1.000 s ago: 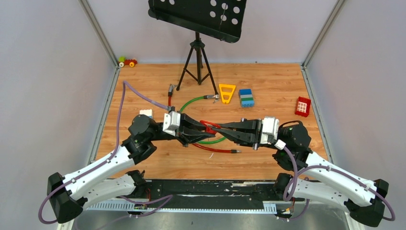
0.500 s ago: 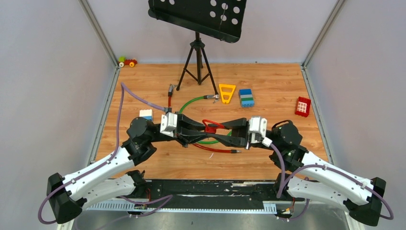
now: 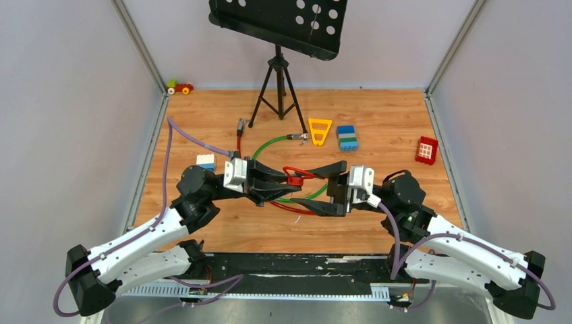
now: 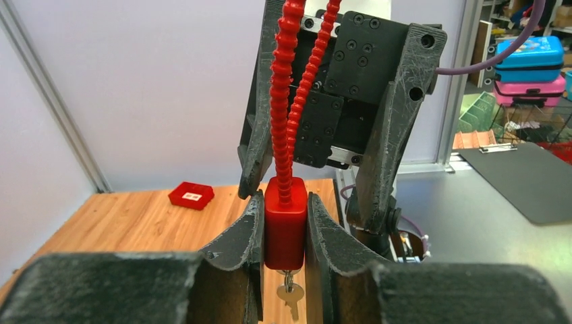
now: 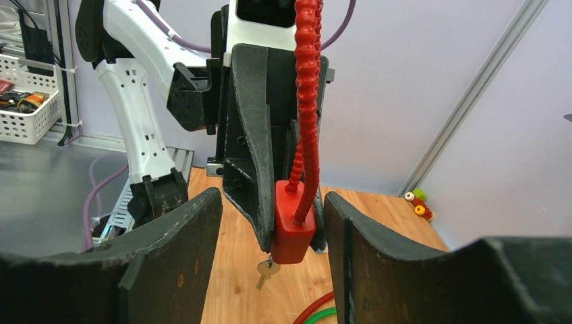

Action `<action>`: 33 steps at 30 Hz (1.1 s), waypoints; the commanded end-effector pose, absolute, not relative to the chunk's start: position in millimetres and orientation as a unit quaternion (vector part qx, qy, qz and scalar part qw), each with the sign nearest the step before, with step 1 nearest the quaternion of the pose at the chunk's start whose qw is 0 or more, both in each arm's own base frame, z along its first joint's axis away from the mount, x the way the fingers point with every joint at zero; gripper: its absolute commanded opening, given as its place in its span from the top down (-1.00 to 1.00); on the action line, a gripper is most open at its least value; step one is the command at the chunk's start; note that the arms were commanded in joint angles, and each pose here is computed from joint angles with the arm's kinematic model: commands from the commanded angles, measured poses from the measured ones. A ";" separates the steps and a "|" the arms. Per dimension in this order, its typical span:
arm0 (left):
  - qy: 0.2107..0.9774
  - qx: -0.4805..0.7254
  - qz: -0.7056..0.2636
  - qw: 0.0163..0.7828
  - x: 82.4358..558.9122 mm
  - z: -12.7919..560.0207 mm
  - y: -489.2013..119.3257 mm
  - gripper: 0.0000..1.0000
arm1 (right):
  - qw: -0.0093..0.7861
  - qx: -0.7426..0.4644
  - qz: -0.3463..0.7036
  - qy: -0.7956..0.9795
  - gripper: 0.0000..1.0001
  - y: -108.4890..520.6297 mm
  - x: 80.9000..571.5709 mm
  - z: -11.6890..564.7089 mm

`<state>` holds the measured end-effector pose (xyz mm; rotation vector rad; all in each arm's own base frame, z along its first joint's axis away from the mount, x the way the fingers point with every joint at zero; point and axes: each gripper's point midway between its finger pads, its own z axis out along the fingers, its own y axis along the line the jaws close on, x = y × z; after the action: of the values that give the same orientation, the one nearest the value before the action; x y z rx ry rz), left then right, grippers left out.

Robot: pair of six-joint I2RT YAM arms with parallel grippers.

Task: Lock with the key
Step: Lock the lock.

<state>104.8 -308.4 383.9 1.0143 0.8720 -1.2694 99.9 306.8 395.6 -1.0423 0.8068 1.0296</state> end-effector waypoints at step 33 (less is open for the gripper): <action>0.207 0.113 -0.674 0.700 104.2 516.5 -213.7 1.00 | 0.730 -0.390 0.461 0.320 -0.02 300.8 111.3 456.7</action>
<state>114.0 -252.8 478.1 0.4539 0.6500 -1.4133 114.0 304.6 412.9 -0.9110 0.8345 1.0333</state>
